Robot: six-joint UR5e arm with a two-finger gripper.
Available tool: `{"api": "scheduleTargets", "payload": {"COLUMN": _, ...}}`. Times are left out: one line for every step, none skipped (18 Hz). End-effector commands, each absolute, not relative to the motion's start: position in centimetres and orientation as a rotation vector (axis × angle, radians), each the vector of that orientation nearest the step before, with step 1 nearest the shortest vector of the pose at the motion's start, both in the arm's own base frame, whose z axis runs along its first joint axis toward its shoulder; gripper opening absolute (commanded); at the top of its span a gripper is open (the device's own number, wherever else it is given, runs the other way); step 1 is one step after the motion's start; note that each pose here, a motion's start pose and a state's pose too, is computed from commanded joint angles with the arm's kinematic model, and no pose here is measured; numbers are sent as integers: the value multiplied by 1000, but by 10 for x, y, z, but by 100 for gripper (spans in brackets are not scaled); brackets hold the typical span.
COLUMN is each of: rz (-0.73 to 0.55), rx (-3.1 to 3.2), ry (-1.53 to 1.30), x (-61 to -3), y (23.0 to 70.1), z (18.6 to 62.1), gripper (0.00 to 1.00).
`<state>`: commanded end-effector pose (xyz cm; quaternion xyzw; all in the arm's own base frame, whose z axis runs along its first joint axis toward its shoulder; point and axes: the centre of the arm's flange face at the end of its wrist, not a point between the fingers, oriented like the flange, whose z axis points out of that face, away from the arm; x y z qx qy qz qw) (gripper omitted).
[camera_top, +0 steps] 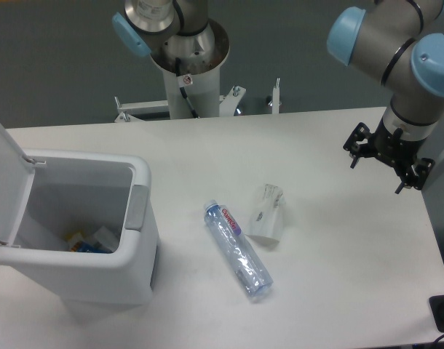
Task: Place the trash in the trash can
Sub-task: 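Move the gripper from rest toward the white paper item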
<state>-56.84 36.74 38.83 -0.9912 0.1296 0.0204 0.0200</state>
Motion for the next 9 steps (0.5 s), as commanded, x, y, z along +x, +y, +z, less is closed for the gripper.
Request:
{"api": "scheduleTargets", "payload": {"rz": 63, "rx": -3075, "ry": 402, "x": -568, "y": 367, "z": 388, "gripper": 100}}
{"api": "scheduleTargets", "payload": {"rz": 60, "rx": -3073, "ry": 404, "x": -568, "y": 368, "z": 388, "gripper": 100}}
{"api": "scheduleTargets", "payload": {"rz": 57, "rx": -3066, "ry": 406, "x": -567, "y": 370, "z": 388, "gripper": 100}}
{"api": "scheduleTargets", "payload": {"rz": 53, "rx": -3057, "ry": 407, "x": -566, "y": 372, "z": 387, "gripper": 100}}
{"api": "scheduleTargets", "payload": {"rz": 49, "rx": -3051, "ry": 409, "x": -564, "y": 374, "z": 386, "gripper": 100}}
{"api": "scheduleTargets", "payload": {"rz": 43, "rx": -3050, "ry": 411, "x": -564, "y": 375, "z": 385, "gripper": 100}}
{"api": "scheduleTargets", "payload": {"rz": 35, "rx": -3041, "ry": 408, "x": -564, "y": 375, "z": 383, "gripper": 100}}
{"api": "scheduleTargets", "payload": {"rz": 16, "rx": -3018, "ry": 401, "x": -562, "y": 376, "z": 381, "gripper": 100}}
{"api": "scheduleTargets", "payload": {"rz": -8, "rx": -2994, "ry": 393, "x": -560, "y": 376, "z": 377, "gripper": 100}}
